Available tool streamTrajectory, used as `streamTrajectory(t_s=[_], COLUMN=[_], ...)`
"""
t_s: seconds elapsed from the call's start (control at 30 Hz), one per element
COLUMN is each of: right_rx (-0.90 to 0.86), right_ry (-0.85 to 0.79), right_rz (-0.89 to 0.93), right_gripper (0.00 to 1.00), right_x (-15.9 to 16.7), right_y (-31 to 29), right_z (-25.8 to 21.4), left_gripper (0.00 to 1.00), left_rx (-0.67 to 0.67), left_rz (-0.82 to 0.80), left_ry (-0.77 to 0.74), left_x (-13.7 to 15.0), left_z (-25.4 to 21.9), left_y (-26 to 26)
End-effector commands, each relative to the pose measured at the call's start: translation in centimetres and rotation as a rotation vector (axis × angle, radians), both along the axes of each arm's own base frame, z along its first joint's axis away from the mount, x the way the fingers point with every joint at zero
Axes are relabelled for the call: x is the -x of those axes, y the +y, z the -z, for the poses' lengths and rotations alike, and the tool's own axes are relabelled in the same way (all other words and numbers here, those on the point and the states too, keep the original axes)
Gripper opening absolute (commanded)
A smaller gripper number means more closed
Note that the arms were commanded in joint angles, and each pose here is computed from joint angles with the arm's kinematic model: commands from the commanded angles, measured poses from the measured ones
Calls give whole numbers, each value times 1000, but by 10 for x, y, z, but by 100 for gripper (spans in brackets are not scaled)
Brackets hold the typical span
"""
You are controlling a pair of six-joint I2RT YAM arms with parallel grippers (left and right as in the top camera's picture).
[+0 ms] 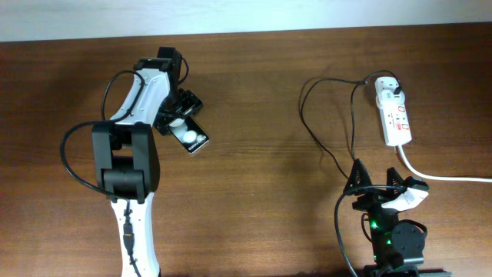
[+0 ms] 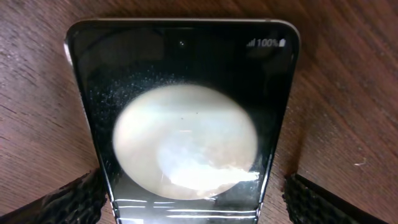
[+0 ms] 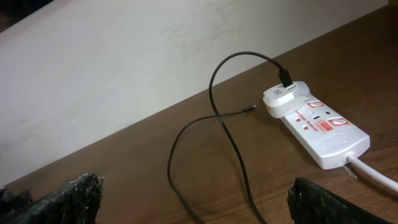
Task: Plug charger to phone and switch on socket
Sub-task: 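Lower the left gripper and close it on the phone's sides, then lift the phone with the left gripper and tilt it upright toward center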
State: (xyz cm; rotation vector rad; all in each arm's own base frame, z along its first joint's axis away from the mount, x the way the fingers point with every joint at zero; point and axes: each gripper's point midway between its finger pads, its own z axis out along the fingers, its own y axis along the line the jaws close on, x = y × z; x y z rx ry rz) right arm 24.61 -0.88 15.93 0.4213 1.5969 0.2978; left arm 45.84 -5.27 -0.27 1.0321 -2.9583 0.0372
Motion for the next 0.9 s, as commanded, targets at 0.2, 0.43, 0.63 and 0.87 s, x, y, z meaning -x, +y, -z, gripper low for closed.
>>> streamTrajectory(t_s=[0.2, 0.43, 0.63, 0.87], right_rx=[11, 11, 11, 11], right_ry=[8, 8, 8, 8], right_rz=[-9, -9, -9, -9], right_gripper=[99, 99, 99, 99], right_x=[0, 0, 0, 0], right_y=[2, 2, 2, 2], right_z=[4, 4, 4, 4], left_gripper=[90, 84, 70, 63], left_rx=[38, 28, 29, 60], left_rz=[-26, -6, -6, 34], left_ry=[230, 225, 226, 149], left_x=[49, 49, 49, 16], left_z=[57, 57, 57, -4], left_y=[-8, -14, -14, -22])
